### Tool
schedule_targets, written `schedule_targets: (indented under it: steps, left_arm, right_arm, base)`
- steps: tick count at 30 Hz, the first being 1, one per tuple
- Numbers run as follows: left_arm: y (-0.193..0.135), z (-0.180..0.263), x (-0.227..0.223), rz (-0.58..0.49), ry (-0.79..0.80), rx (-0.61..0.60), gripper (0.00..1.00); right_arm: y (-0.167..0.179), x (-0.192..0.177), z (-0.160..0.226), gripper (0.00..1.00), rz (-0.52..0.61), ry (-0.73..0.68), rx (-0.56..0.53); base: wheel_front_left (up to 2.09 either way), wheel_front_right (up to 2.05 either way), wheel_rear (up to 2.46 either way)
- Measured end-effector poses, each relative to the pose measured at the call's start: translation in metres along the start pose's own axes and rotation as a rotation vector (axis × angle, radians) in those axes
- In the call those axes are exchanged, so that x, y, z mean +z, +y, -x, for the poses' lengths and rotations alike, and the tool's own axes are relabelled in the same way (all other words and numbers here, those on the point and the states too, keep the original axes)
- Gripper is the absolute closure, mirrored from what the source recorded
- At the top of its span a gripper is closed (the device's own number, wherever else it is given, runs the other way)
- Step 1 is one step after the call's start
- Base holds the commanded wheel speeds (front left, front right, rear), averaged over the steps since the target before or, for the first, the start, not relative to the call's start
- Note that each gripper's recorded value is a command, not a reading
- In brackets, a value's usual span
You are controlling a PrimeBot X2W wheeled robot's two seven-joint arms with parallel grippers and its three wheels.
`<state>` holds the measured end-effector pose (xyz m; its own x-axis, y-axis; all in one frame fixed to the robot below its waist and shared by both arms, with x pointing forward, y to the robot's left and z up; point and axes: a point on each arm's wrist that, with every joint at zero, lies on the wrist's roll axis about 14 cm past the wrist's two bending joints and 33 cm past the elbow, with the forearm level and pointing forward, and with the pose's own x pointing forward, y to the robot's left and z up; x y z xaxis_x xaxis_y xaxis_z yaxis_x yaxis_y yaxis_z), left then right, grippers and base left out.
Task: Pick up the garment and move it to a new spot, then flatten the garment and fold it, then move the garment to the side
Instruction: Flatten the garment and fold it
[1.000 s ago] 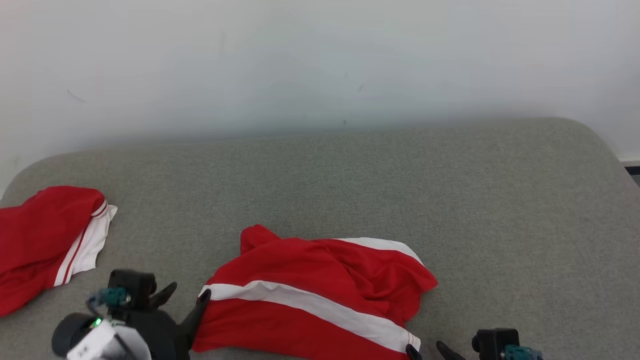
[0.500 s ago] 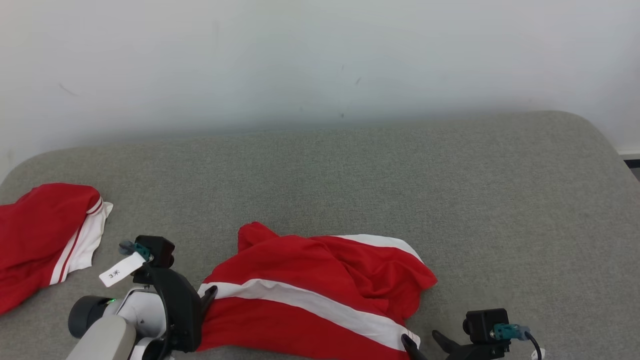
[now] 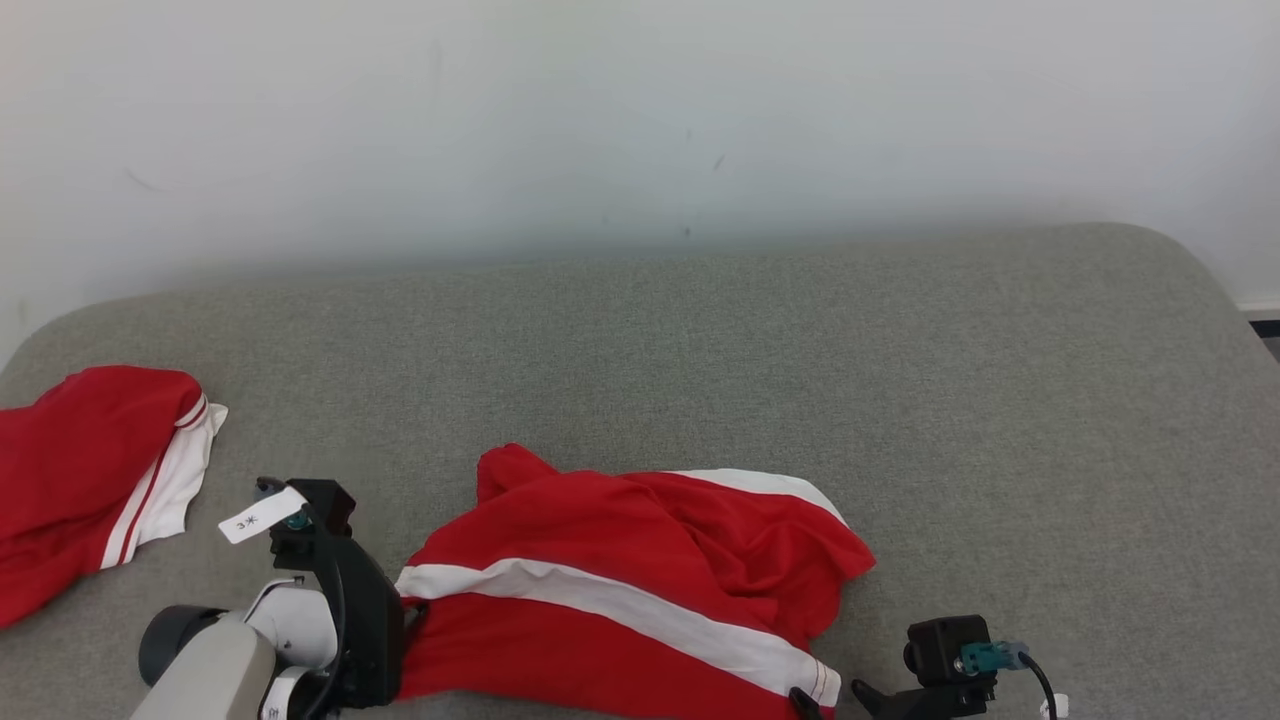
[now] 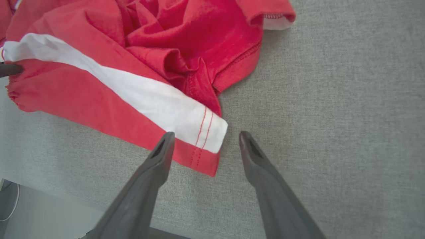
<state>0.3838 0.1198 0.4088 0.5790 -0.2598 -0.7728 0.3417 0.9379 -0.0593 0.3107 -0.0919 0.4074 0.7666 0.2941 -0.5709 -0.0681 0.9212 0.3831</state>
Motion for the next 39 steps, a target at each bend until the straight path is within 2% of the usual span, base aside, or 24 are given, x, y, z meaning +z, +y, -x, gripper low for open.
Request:
schedule_targets:
  steps: [5, 8, 11, 13, 16, 17, 20, 21, 23, 24, 25, 26, 28, 29, 30, 39]
  left_arm:
    - [-0.001, -0.003, 0.009, -0.011, 0.006, -0.009, 0.0]
    - [-0.002, -0.004, 0.014, -0.013, 0.004, -0.013, 0.0]
    - [-0.004, -0.006, 0.016, -0.013, 0.012, -0.022, 0.0]
    - [-0.001, -0.009, 0.01, -0.003, 0.036, -0.017, 0.0]
    - [0.002, -0.011, 0.004, 0.003, 0.059, -0.013, 0.0]
    - [0.001, -0.012, 0.003, 0.0, 0.063, -0.017, 0.0]
    - [0.002, -0.013, 0.004, -0.003, 0.065, -0.015, 0.0]
    - [0.002, -0.013, 0.005, -0.003, 0.062, -0.016, 0.0]
    - [0.0, -0.013, 0.007, -0.003, 0.058, -0.026, 0.0]
    - [-0.001, -0.013, 0.007, 0.001, 0.057, -0.031, 0.0]
    - [-0.002, -0.013, 0.008, 0.004, 0.056, -0.033, 0.46]
    - [-0.003, -0.013, 0.008, 0.005, 0.054, -0.035, 0.46]
    - [-0.004, -0.012, 0.011, 0.005, 0.047, -0.044, 0.75]
    - [-0.005, -0.012, 0.014, 0.003, 0.036, -0.046, 0.94]
    - [-0.006, -0.012, 0.017, 0.004, 0.026, -0.047, 1.0]
    - [-0.008, -0.012, 0.018, 0.008, 0.012, -0.053, 1.0]
  right_arm:
    - [-0.002, 0.0, -0.004, 0.0, 0.001, 0.023, -0.01]
    - [-0.004, 0.0, -0.007, 0.04, -0.005, 0.033, -0.014]
    - [-0.004, -0.003, -0.01, 0.02, -0.011, 0.055, -0.018]
    - [-0.004, -0.007, -0.012, 0.05, -0.014, 0.073, -0.019]
    - [-0.002, -0.007, -0.015, 0.31, -0.019, 0.082, -0.016]
    - [-0.001, -0.006, -0.017, 0.51, -0.019, 0.084, -0.014]
    - [0.0, -0.009, -0.018, 0.64, -0.023, 0.098, -0.011]
    - [0.0, -0.009, -0.018, 0.64, -0.023, 0.101, -0.011]
    - [0.001, -0.01, -0.018, 0.77, -0.024, 0.104, -0.01]
    - [0.001, -0.01, -0.019, 0.8, -0.023, 0.105, -0.009]
    - [0.001, -0.01, -0.019, 0.86, -0.023, 0.106, -0.009]
    - [0.002, -0.011, -0.019, 0.89, -0.023, 0.113, -0.007]
    - [0.003, -0.012, -0.019, 0.96, -0.023, 0.114, -0.006]
    - [0.003, -0.012, -0.019, 1.0, -0.023, 0.114, -0.005]
    - [0.003, -0.012, -0.019, 1.0, -0.023, 0.114, -0.004]
    - [0.003, -0.009, -0.018, 1.0, -0.029, 0.102, -0.006]
  base:
    - [0.0, 0.0, 0.0]
    - [0.0, 0.0, 0.0]
    - [0.0, 0.0, 0.0]
    - [0.0, 0.0, 0.0]
    - [0.0, 0.0, 0.0]
    - [0.0, 0.0, 0.0]
    - [0.0, 0.0, 0.0]
    - [0.0, 0.0, 0.0]
    - [0.0, 0.0, 0.0]
    - [0.0, 0.0, 0.0]
    - [0.0, 0.0, 0.0]
    - [0.0, 0.0, 0.0]
    - [0.0, 0.0, 0.0]
    - [0.0, 0.0, 0.0]
    - [0.0, 0.0, 0.0]
    - [0.0, 0.0, 0.0]
